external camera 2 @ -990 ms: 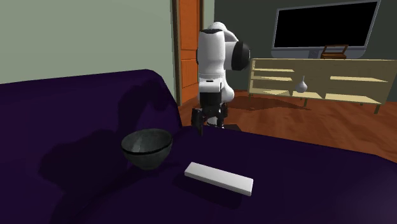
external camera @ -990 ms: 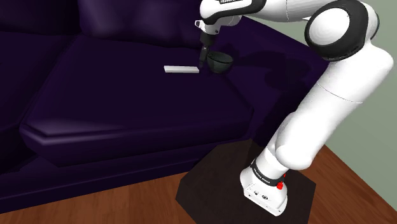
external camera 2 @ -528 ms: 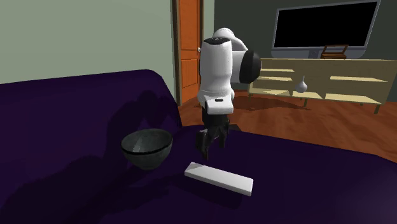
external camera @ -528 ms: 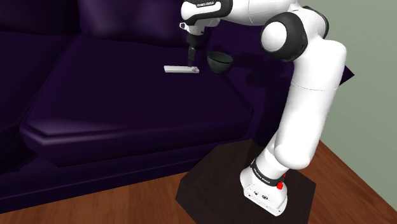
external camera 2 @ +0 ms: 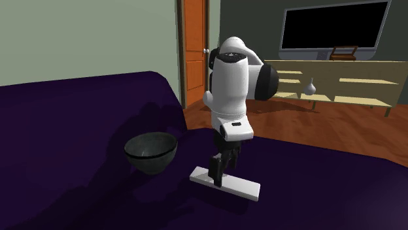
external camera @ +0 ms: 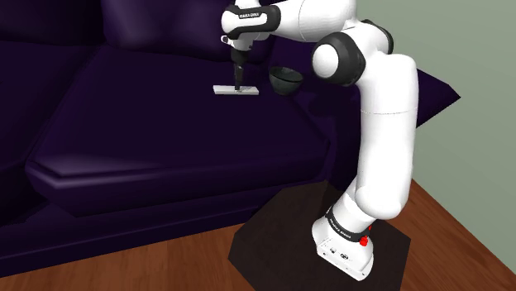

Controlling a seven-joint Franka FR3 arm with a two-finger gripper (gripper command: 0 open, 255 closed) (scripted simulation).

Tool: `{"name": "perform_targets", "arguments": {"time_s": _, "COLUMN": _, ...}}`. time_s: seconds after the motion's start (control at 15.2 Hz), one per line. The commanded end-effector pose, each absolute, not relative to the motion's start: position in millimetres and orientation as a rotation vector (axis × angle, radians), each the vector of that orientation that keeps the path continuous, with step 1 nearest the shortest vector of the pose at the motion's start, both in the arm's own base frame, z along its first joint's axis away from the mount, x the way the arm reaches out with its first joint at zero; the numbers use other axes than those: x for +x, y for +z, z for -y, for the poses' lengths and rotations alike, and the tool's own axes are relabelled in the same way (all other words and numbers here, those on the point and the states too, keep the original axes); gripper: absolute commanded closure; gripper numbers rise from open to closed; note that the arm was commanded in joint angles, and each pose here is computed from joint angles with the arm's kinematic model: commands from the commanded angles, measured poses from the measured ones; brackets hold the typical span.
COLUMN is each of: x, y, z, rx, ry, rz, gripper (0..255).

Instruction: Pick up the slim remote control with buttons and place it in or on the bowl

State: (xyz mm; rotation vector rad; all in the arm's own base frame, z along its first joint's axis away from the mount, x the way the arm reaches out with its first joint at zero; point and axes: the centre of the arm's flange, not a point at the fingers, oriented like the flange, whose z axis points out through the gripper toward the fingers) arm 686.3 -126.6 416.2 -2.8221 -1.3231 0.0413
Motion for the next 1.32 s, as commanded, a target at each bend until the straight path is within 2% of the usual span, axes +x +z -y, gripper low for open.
{"name": "perform_targets", "arguments": {"time_s": 0.0, "x": 687, "y": 405, "z": 126, "rx": -2.821, "ry": 0.041, "rz": 1.325, "gripper": 0}}
{"name": "perform_targets", "arguments": {"time_s": 0.66, "x": 686, "y": 391, "z": 126, "rx": -2.821, "ry": 0.041, "rz": 1.325, "gripper": 0}}
{"name": "perform_targets", "arguments": {"time_s": 0.73, "x": 686, "y": 391, "z": 126, "rx": -2.821, "ry": 0.041, "rz": 1.325, "gripper": 255}}
{"name": "perform_targets", "arguments": {"time_s": 1.25, "x": 686, "y": 391, "z": 126, "rx": -2.821, "ry": 0.041, "rz": 1.325, "gripper": 255}}
